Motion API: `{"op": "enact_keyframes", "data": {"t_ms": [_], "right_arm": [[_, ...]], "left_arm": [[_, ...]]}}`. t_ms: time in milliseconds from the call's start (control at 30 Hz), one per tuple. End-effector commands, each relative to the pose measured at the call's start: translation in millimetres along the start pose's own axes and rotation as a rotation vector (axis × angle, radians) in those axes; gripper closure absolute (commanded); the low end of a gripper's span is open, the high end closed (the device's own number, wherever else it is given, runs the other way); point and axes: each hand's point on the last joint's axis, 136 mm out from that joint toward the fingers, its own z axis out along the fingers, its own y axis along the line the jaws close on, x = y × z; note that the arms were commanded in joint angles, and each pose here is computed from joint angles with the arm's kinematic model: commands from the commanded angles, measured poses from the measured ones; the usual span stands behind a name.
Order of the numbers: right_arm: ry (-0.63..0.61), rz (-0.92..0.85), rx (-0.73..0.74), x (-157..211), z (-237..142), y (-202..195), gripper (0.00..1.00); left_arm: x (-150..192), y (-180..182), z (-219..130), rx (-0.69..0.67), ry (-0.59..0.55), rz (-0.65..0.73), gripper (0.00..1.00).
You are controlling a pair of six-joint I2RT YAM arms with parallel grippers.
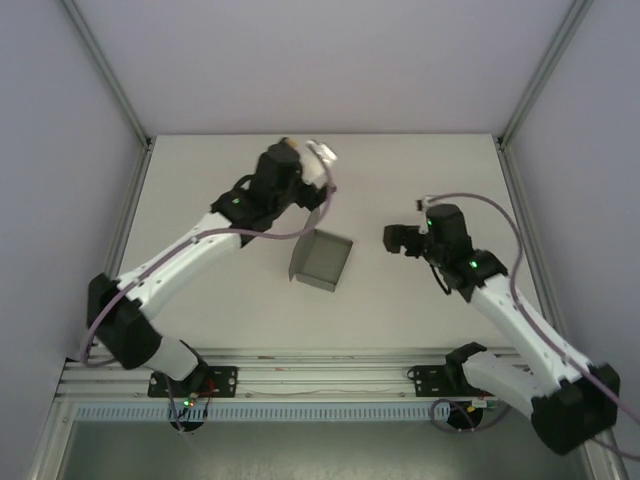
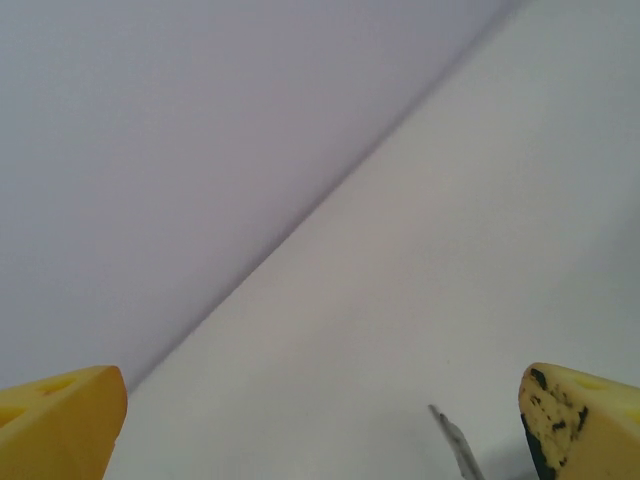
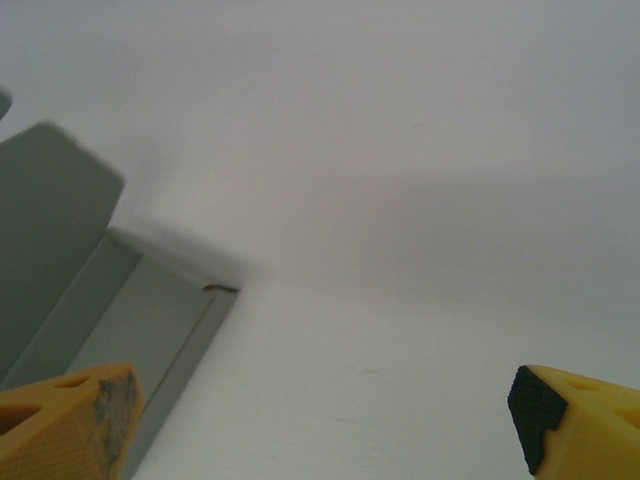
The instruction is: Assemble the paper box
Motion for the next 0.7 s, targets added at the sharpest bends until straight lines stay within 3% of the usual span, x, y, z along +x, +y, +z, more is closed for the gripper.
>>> {"op": "enact_keyframes", "data": {"t_ms": [0,133,267,433,467,533,667], "right_arm": [[0.098,-0.274,-0.197,-1,40,52,0.06],[0.300,-0.457,-0.241,11,99,79,0.11],[0.442,-0.592,-0.283,32,146,101,0.17],[0.478,-0.564,-0.226,35,183,106,0.28],[0.475,-0.546,-0.202,34,187,103,0.33],[0.459,-0.494,-0.136,32,194,96,0.52],[0.404,-0.386,-0.048,28,195,85,0.72]], "left_arm": [[75,56,-4,-0.227,0.118,-0.492,0.00],[176,72,-13,-0.312,0.326,-0.772,0.00],[224,71,-24,-0.382,0.425,-0.768,0.00],[248,77,-34,-0.462,0.485,-0.751,0.00],[250,77,-34,-0.469,0.486,-0.745,0.00],[253,79,-35,-0.487,0.489,-0.738,0.00],[249,81,-37,-0.488,0.471,-0.744,0.00]]}}
